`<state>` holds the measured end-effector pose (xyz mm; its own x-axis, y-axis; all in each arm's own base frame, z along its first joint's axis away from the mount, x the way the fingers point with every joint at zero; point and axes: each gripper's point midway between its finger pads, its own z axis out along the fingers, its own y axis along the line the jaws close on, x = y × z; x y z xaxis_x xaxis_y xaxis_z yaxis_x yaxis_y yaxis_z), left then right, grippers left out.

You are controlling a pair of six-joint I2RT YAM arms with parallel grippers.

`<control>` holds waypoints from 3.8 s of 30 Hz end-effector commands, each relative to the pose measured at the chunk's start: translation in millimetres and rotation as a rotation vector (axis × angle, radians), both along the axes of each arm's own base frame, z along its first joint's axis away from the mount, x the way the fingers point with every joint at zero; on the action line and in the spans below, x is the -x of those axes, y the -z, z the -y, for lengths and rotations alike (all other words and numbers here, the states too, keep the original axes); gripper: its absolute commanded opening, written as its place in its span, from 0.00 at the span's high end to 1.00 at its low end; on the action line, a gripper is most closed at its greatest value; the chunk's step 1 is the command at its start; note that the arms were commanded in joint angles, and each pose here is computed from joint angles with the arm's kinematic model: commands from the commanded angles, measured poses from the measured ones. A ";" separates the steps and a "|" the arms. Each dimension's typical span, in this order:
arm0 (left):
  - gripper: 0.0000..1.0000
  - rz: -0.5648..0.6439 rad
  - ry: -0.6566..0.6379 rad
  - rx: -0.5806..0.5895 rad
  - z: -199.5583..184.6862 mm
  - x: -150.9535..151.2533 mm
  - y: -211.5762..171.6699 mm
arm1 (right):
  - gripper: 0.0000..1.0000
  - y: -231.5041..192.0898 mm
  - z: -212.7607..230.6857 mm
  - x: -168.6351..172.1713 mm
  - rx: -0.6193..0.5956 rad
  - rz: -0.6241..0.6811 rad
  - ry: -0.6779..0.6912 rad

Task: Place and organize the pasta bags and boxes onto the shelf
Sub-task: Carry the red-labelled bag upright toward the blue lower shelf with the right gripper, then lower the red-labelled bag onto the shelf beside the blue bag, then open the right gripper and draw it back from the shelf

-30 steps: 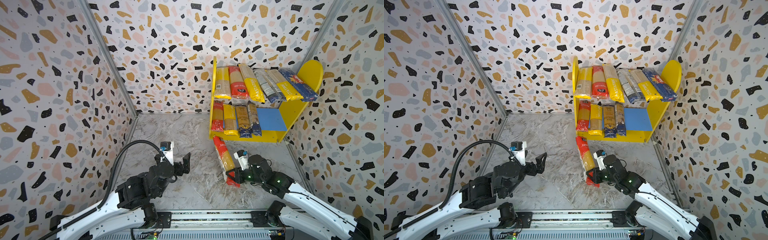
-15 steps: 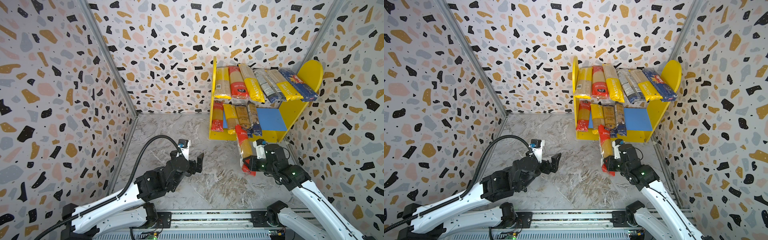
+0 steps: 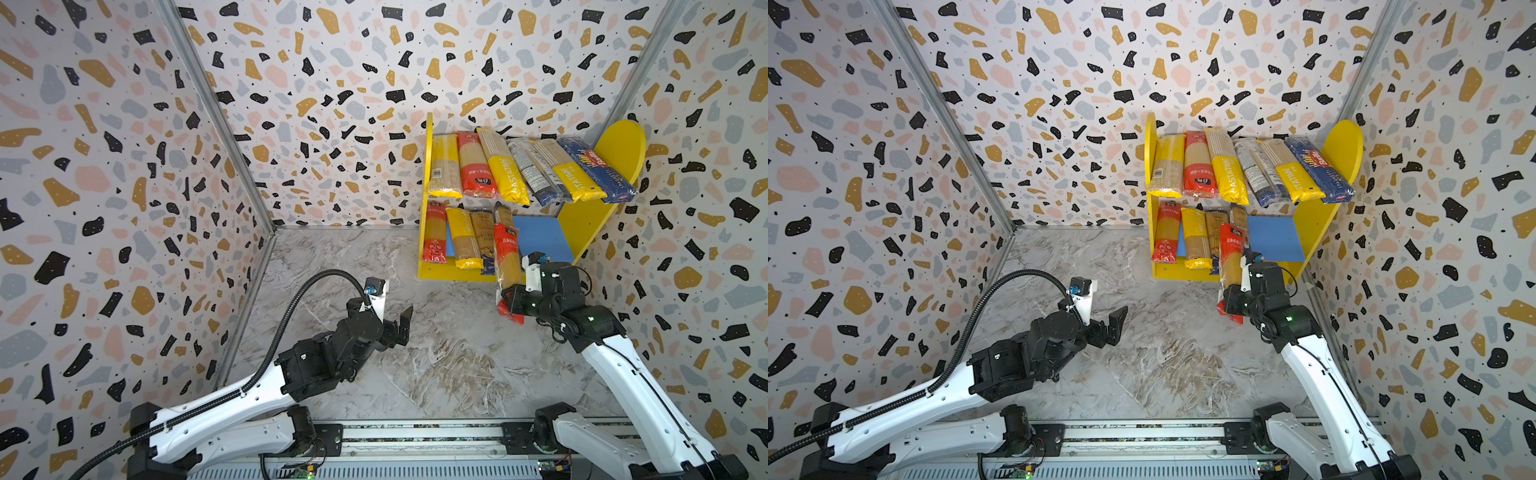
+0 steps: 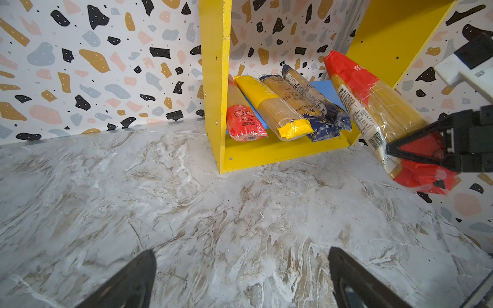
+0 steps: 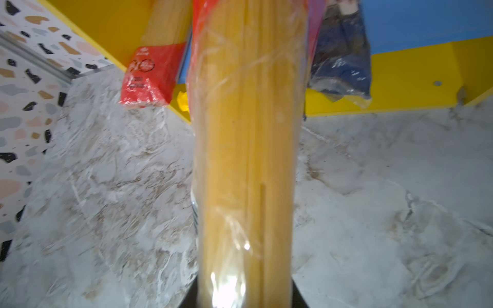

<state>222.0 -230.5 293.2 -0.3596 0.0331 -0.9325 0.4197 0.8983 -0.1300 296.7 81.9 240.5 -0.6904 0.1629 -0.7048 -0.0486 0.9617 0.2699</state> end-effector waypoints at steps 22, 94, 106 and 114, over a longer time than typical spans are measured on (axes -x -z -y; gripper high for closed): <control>0.01 0.061 -0.021 -0.042 8.2 -15.7 -18.6 | 0.92 -55.4 115.3 -115.8 0.235 0.279 0.281; 0.01 -0.005 -0.089 0.145 -45.1 -4.9 4.9 | 0.36 -21.1 96.1 -58.3 0.100 0.187 0.271; 0.01 0.013 -0.143 0.132 -61.2 -4.7 2.0 | 0.30 -12.4 80.9 -131.8 0.058 0.201 0.206; 0.01 0.022 -0.168 0.093 -61.3 -10.2 1.6 | 0.29 -3.3 65.3 -170.3 0.107 0.183 0.189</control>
